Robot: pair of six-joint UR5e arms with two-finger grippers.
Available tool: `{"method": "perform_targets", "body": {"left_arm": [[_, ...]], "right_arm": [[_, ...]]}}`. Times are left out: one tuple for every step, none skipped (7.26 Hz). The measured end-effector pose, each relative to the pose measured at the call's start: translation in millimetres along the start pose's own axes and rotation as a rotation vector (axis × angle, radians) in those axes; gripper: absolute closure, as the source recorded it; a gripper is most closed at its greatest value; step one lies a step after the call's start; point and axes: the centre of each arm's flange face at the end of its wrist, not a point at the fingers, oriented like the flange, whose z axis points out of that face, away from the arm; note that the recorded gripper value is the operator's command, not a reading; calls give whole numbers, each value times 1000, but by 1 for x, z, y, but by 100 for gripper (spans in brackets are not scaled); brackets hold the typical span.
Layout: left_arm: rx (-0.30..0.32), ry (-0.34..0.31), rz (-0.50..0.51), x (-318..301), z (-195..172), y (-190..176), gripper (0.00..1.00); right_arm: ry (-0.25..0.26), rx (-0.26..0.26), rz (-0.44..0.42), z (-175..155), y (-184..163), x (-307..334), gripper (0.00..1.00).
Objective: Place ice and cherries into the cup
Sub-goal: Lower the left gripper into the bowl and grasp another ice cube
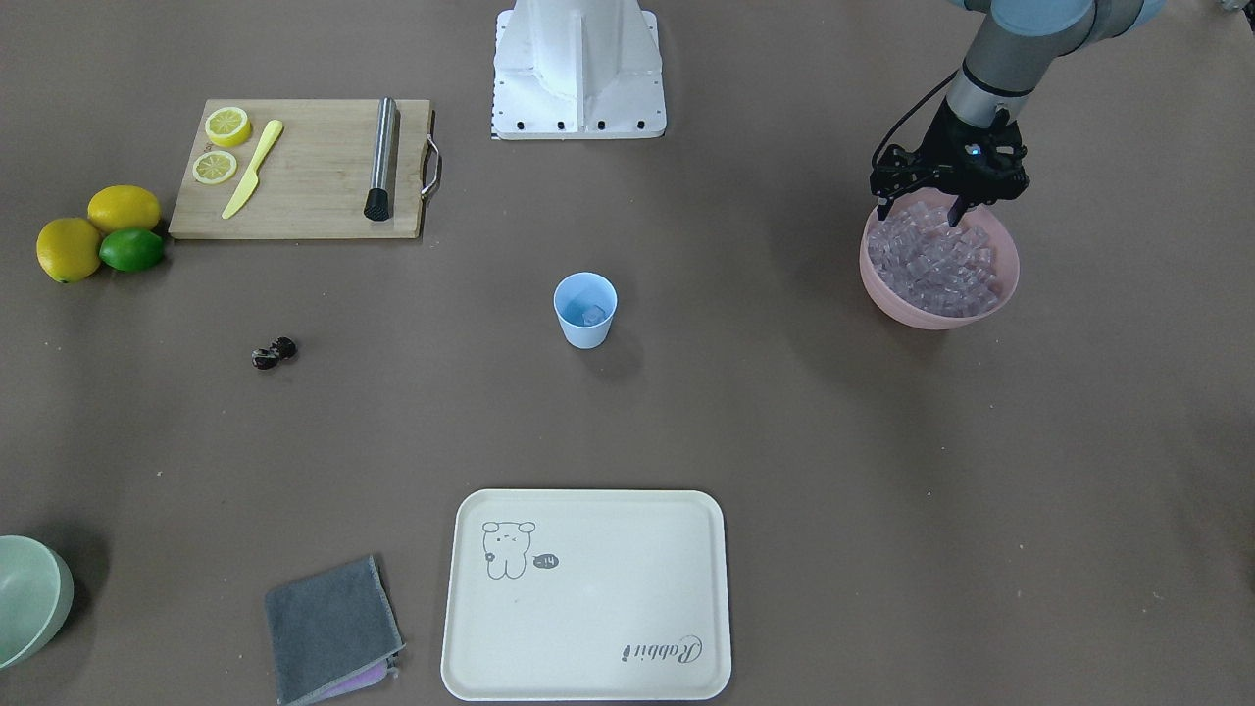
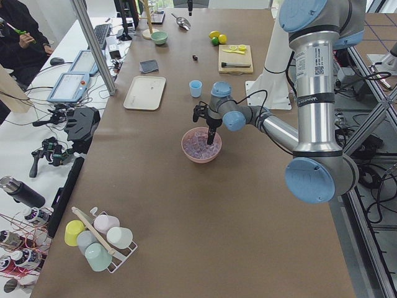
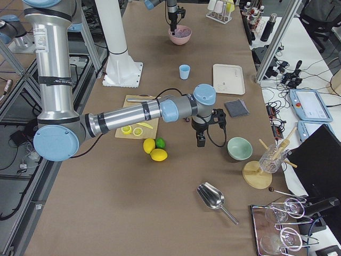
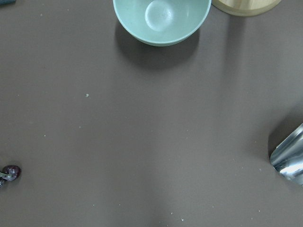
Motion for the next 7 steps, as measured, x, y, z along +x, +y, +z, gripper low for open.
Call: {"method": "perform_targets", "body": {"left_arm": [[-1,0,1,0,0,0,3],[-2,1,1,-1,0,1,3],[-2,-1,4,-1,0,1,3],[-4,-2,20,-4,1,2,3],[-5,-4,47,-10,2,5,3],[-4,-6,73,-18,3,7,3],[-5,-7,88,-24,6,9,3]], "right_arm": [[0,-4,0,2,1,0,0],[1,-10,0,5,2,0,0],[1,-12,-1,6,2,-1,0],[1,-15,-1,7,2,-1,0],[1,-17,-2,8,3,-2,0],[1,-18,-2,9,3,-2,0],[1,-18,-2,9,3,-3,0]]}}
